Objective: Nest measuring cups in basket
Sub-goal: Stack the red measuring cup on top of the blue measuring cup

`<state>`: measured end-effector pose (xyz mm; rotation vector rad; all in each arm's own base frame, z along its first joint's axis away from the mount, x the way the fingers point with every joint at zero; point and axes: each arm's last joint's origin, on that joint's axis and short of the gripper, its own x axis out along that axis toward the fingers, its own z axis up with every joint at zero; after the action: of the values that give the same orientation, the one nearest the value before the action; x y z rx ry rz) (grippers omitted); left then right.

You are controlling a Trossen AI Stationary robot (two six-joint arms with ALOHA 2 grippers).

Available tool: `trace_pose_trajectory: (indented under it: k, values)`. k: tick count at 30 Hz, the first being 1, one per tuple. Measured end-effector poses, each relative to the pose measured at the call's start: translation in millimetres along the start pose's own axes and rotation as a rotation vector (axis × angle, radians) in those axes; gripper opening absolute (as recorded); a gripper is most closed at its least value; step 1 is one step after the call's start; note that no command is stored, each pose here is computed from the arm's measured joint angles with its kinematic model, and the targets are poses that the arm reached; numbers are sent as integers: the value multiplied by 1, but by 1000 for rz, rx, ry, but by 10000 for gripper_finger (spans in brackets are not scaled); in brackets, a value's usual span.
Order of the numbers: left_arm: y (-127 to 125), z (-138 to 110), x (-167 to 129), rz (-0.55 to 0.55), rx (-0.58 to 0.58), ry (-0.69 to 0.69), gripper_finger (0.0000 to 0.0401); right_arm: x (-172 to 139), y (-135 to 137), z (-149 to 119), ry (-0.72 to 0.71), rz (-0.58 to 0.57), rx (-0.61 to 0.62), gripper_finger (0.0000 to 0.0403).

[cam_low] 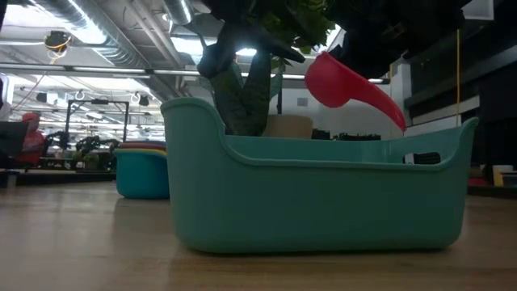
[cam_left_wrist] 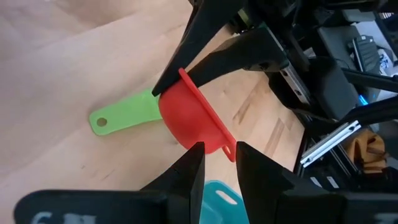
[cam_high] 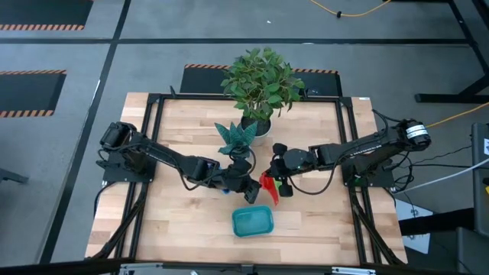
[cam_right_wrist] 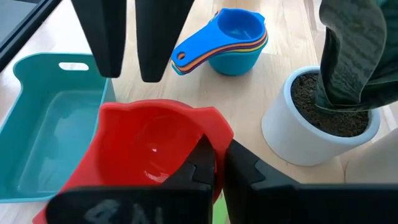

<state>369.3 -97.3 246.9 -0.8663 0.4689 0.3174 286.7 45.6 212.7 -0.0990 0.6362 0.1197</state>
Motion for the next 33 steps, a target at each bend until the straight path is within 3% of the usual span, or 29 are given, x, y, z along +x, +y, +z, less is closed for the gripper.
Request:
trace_pose_trajectory:
  k: [9, 22, 33]
  values:
    - [1, 0, 1, -14, 1, 53, 88, 0, 0, 0, 0, 0, 0, 16]
    - [2, 1, 1, -5, -35, 42, 182, 0, 0, 0, 0, 0, -2, 16]
    - [8, 8, 4, 23, -65, 27, 186, 0, 0, 1, -6, 1, -3, 16]
